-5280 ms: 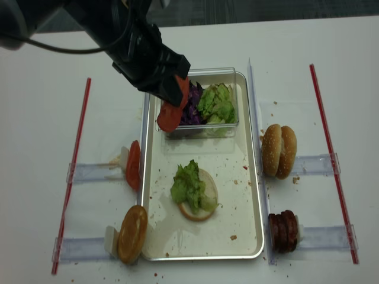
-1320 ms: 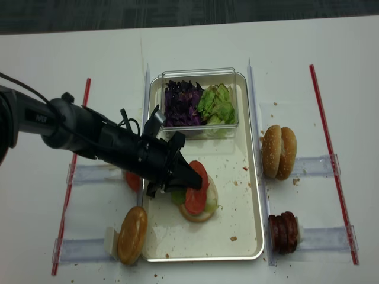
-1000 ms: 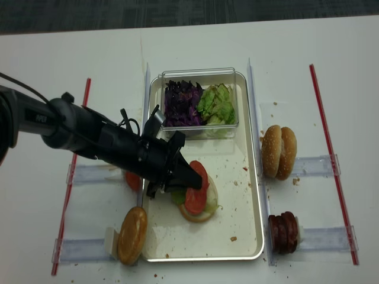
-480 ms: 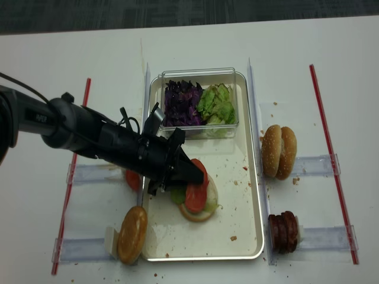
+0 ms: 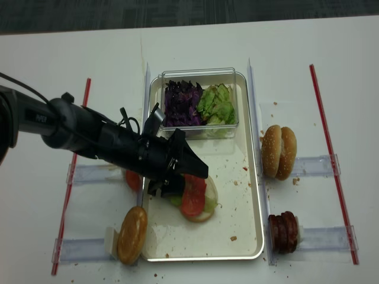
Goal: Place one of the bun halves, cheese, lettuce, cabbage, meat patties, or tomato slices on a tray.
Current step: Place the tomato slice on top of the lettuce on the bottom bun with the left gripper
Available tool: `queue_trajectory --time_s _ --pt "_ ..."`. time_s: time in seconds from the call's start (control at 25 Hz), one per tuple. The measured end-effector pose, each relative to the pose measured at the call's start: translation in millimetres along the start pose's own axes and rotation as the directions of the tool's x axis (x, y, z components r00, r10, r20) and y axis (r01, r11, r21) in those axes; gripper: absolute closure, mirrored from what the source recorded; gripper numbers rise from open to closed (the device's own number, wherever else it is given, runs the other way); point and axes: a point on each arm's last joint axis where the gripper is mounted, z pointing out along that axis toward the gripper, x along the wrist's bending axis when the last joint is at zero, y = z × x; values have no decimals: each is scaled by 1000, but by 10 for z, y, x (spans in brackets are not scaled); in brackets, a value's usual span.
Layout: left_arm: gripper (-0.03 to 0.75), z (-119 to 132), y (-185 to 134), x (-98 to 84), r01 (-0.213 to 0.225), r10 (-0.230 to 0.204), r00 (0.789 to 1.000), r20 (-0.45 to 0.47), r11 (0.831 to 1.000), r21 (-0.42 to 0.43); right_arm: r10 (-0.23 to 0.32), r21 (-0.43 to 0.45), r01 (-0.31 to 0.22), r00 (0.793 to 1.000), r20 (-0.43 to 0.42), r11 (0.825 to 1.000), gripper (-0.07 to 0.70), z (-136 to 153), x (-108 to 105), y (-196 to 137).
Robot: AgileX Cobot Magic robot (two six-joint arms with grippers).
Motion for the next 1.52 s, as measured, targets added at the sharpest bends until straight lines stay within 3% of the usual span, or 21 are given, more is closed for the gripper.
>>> queue_trajectory --time_s 0.2,0.48,0.84,1.08,1.4,1.52 --pt "249 0 0 0 0 0 1000 0 1000 0 0 0 0 1000 0 1000 -53 0 0 0" --pt "249 0 1 -1 66 -66 998 1 998 -1 0 0 0 1000 0 1000 -53 0 0 0" --pt "246 -1 3 -2 88 -88 996 -1 996 1 0 0 0 1000 0 1000 -53 0 0 0" --pt "246 -38 86 -66 32 -29 997 -69 999 43 0 0 0 1000 0 1000 -53 0 0 0" --pt "246 -102 177 -127 22 -2 981 -193 995 101 0 0 0 1000 0 1000 -54 0 0 0" --pt "246 -69 192 -180 0 28 975 -222 992 126 0 0 0 1000 0 1000 -53 0 0 0"
